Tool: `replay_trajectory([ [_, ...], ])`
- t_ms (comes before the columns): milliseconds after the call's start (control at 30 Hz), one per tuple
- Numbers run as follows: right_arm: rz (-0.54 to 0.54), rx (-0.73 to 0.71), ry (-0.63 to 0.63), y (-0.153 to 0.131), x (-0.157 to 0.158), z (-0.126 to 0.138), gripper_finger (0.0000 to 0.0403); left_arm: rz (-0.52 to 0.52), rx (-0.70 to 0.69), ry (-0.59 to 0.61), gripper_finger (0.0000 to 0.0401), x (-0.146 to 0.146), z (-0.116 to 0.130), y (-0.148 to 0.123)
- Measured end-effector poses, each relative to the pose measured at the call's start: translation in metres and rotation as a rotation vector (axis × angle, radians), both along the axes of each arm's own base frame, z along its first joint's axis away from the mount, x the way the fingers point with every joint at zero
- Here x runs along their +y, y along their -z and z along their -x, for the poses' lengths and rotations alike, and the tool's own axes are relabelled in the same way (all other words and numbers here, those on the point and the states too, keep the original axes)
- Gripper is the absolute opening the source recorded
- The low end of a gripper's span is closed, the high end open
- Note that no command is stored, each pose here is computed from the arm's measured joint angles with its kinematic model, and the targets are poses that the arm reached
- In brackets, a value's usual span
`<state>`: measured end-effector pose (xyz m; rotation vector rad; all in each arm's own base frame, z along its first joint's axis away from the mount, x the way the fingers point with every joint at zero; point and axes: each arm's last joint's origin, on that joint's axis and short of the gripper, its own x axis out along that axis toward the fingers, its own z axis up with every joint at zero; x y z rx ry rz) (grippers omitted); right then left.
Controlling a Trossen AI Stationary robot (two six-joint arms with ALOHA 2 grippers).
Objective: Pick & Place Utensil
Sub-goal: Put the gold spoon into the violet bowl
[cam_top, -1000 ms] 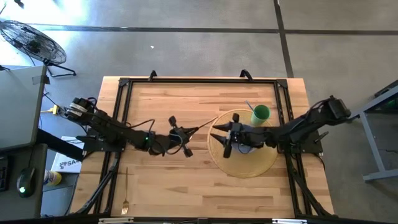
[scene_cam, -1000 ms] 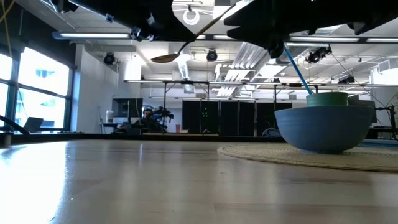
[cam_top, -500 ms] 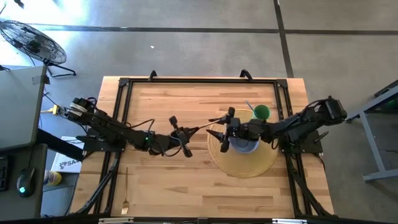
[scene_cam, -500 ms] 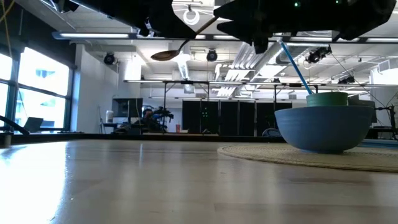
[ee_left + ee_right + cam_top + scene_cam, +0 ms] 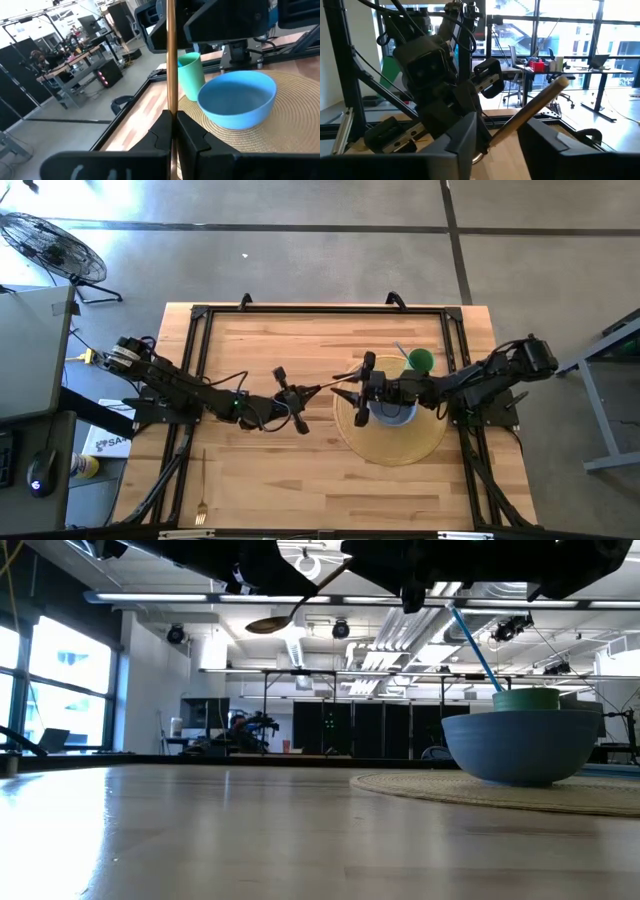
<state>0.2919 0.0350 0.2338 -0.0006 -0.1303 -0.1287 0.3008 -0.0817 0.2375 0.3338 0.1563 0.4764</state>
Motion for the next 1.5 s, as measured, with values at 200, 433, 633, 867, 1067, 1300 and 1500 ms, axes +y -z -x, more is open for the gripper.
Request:
replay_trajectory([
  [200,0.000,-0.004,-0.009,0.000,0.000,0.000,0.0075,0.003,-0.002,0.005,0.0001,0.000,0.000,0.000],
  [433,-0.001,-0.003,-0.021,0.000,0.000,0.000,0.0024,0.004,-0.002,0.013,0.0002,0.000,0.000,0.000],
  [633,-0.010,0.010,-0.015,0.000,0.000,0.001,0.0019,0.042,-0.023,0.024,0.0036,-0.001,0.000,0.000],
  [867,-0.026,0.102,0.086,-0.008,0.006,0.018,0.0024,0.053,-0.036,0.025,0.0101,-0.002,0.000,-0.002],
  [1067,-0.071,0.241,0.116,-0.018,0.023,0.057,0.0020,0.042,-0.026,-0.003,0.0122,-0.010,0.004,-0.001],
  [1300,-0.205,0.325,0.187,-0.033,0.031,0.119,0.0024,0.071,-0.012,0.034,0.0124,-0.016,0.006,0.002],
  [1500,-0.360,0.383,0.262,-0.028,0.022,0.164,0.0024,0.108,-0.016,0.073,0.0124,-0.016,0.005,0.003],
])
